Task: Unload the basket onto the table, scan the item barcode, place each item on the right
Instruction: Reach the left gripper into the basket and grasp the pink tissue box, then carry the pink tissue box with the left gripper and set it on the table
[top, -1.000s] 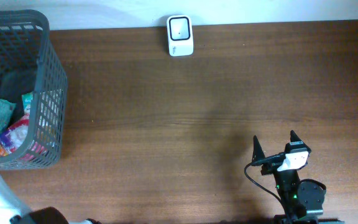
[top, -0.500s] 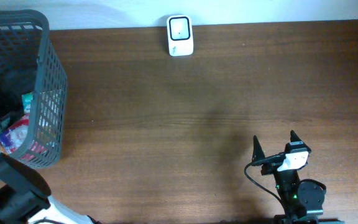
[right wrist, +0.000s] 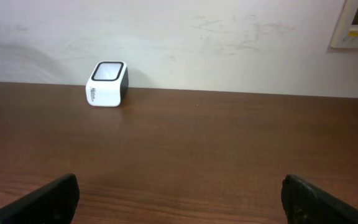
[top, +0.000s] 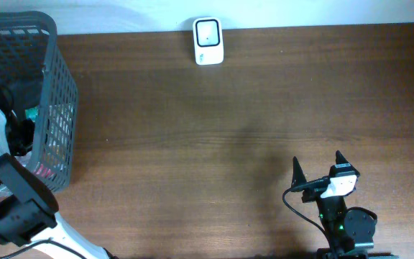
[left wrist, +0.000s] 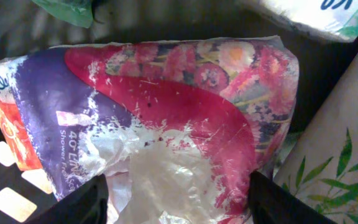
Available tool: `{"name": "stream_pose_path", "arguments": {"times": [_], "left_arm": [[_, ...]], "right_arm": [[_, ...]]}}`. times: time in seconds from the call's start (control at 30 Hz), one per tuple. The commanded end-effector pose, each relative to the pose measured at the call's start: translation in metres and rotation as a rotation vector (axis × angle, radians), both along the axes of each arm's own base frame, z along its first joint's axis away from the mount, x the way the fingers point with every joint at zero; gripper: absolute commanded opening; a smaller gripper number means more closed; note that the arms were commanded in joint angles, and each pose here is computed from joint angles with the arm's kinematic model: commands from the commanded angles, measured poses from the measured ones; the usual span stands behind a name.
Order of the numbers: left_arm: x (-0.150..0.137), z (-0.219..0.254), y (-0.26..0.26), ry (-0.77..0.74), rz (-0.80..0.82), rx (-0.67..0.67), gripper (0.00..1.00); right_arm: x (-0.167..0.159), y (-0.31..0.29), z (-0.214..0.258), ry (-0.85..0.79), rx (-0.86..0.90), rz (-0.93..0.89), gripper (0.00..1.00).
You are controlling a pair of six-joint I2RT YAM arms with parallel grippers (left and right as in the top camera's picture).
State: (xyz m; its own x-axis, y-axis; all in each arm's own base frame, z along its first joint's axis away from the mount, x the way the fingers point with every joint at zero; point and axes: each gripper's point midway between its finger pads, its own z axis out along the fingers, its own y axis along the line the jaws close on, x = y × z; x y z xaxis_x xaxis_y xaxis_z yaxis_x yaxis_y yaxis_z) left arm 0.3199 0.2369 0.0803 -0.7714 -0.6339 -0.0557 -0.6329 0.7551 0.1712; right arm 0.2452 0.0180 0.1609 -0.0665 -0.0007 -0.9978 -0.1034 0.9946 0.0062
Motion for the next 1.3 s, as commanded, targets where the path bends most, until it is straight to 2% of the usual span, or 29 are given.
{"name": "stream_pose_path", "arguments": {"times": [0.0, 0.13, 0.17, 0.2, 0.23, 0.27, 0.37, 0.47, 0.5, 0.57, 0.67, 0.8, 0.87, 0.97, 1.03, 1.13, 1.27], "left_arm": [[-0.011, -0.009, -0.002, 0.056, 0.015, -0.002, 0.62], [-0.020, -0.024, -0.008, 0.087, 0.015, -0.020, 0.64], [-0.022, -0.028, -0.009, 0.092, 0.014, -0.024, 0.57], [-0.023, -0.029, -0.009, 0.092, 0.014, -0.024, 0.47], [-0.022, -0.029, -0.009, 0.090, 0.014, -0.023, 0.27], [-0.021, -0.029, -0.009, 0.087, 0.014, -0.021, 0.00], [-0.011, -0.010, -0.002, 0.054, 0.015, 0.000, 0.00], [0.013, 0.044, 0.013, -0.041, 0.028, 0.057, 0.00], [0.027, 0.085, 0.021, -0.136, 0.088, 0.101, 0.00], [0.039, 0.134, 0.027, -0.244, 0.124, 0.153, 0.00], [0.053, 0.218, 0.028, -0.466, 0.119, 0.223, 0.00], [0.070, 0.324, -0.007, -0.861, 0.052, 0.180, 0.00], [0.075, 0.367, -0.043, -1.040, -0.064, 0.076, 0.00], [0.081, 0.392, -0.094, -1.161, -0.225, -0.125, 0.00], [0.087, 0.395, -0.126, -1.175, -0.306, -0.217, 0.00], [0.096, 0.394, -0.166, -1.166, -0.407, -0.263, 0.00], [0.105, 0.376, -0.244, -1.080, -0.652, -0.293, 0.00]], "right_arm": [[0.000, -0.002, -0.003, 0.003, -0.003, -0.012, 0.99], [0.000, -0.002, -0.003, 0.003, -0.003, -0.012, 0.99], [0.000, -0.002, -0.003, 0.003, -0.003, -0.012, 0.99], [0.000, -0.002, -0.003, 0.003, -0.003, -0.012, 0.99], [0.000, -0.002, -0.003, 0.003, -0.003, -0.012, 0.99], [0.000, -0.002, -0.003, 0.003, -0.003, -0.012, 0.99], [0.000, -0.002, -0.003, 0.003, -0.003, -0.012, 0.99], [0.000, -0.002, -0.003, 0.003, -0.003, -0.012, 0.99], [0.000, -0.002, -0.003, 0.003, -0.003, -0.012, 0.99], [0.000, -0.002, -0.003, 0.003, -0.003, -0.012, 0.99], [0.000, -0.002, -0.003, 0.003, -0.003, -0.012, 0.99], [0.000, -0.002, -0.003, 0.003, -0.003, -0.012, 0.99], [0.000, -0.002, -0.003, 0.003, -0.003, -0.012, 0.99], [0.000, -0.002, -0.003, 0.003, -0.003, -0.012, 0.99], [0.000, -0.002, -0.003, 0.003, -0.003, -0.012, 0.99], [0.000, -0.002, -0.003, 0.003, -0.003, -0.012, 0.99], [0.000, -0.002, -0.003, 0.003, -0.003, -0.012, 0.99]]}}
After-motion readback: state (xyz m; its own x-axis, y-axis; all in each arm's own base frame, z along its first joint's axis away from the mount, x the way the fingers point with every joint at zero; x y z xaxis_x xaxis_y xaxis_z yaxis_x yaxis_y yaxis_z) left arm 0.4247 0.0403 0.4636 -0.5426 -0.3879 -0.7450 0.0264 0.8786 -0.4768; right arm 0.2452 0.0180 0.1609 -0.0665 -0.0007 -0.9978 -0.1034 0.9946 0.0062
